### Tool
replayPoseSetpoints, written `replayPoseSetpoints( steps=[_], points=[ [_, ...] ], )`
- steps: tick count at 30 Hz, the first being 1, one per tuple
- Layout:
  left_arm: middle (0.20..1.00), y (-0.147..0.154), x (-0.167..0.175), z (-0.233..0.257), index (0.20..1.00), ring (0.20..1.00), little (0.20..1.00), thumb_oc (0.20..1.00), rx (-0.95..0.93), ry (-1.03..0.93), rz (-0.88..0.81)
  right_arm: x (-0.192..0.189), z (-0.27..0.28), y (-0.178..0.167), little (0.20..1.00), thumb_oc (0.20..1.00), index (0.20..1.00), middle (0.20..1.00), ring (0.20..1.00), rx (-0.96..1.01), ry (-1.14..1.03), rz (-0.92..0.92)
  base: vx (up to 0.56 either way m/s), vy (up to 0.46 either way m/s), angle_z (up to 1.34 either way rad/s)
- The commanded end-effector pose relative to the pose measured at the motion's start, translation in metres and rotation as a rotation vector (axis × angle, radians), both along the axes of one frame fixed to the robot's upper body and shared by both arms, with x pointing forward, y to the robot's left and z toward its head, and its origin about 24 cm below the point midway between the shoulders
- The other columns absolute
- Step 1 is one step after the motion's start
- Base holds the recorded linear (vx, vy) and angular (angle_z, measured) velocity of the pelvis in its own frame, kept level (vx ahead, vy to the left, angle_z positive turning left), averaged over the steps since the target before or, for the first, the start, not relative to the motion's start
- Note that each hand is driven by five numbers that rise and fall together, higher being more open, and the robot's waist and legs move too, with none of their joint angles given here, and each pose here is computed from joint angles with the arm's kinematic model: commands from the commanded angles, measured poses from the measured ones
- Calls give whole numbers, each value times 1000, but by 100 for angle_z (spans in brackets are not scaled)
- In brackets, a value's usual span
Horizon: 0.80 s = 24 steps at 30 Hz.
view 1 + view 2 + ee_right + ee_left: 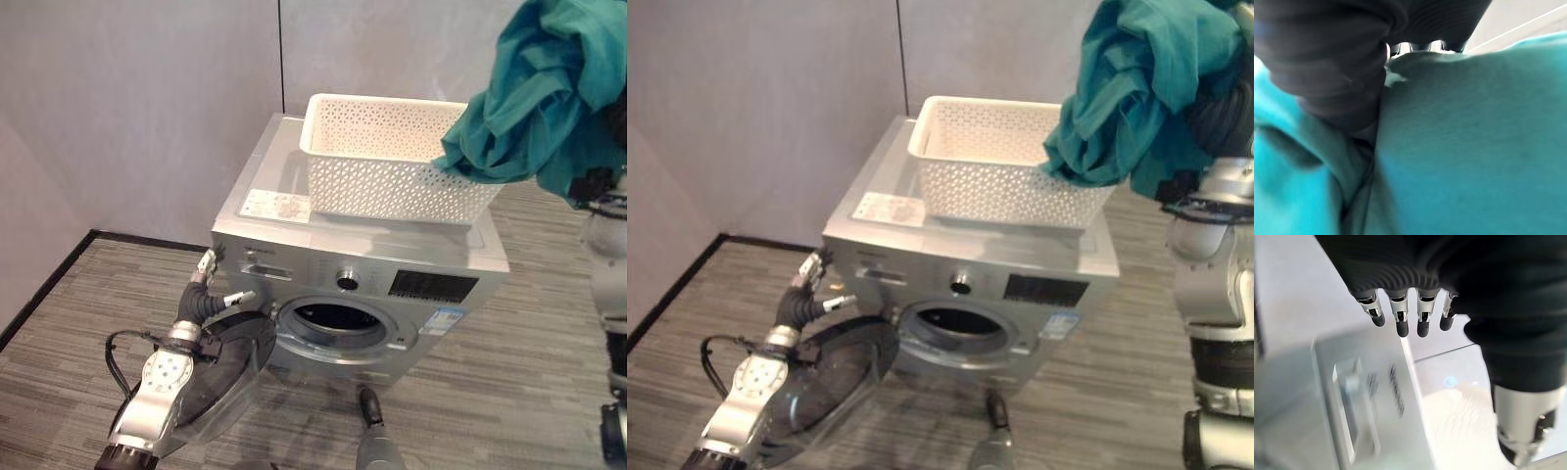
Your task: Grab the laundry basket,head to the washer,open it,put in the laundry and shut it.
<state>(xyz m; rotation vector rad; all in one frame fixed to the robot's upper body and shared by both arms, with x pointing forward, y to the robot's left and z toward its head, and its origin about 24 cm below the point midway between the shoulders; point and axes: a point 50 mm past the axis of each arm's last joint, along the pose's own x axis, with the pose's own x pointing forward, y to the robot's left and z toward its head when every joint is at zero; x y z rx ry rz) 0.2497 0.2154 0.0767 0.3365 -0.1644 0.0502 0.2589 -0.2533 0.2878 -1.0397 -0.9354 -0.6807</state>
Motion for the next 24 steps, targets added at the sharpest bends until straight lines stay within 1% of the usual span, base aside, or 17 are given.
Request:
replayPoseSetpoints(
  steps=[1,4,6,11,20,24],
  points=[
    [1000,6,-6,42,1000,1000,1000,1000,129,-217,14,-17,56,14,200,200,200,200,200,-117,-204,56,-280,173,-39],
    [1000,4,-2,51,1000,1000,1000,1000,175,-237,-25,-23,46,20,200,200,200,200,200,-119,-152,151,-250,131,10],
    [1000,3,-2,55,1000,1000,1000,1000,180,-243,-39,-25,42,23,200,200,200,200,200,-132,-135,173,-116,44,-9],
    [1000,1,-5,52,1000,1000,1000,1000,162,-231,-50,-27,37,27,200,200,200,200,200,-141,-109,201,-44,-47,-18],
    [1000,12,-16,48,1000,1000,1000,1000,154,-216,-4,-24,40,33,200,200,200,200,200,-132,-107,236,-52,-95,-29],
    [1000,10,-20,45,1000,1000,1000,1000,96,-192,-39,-22,31,40,200,200,200,200,200,-138,-36,290,41,-40,9]
  ],
)
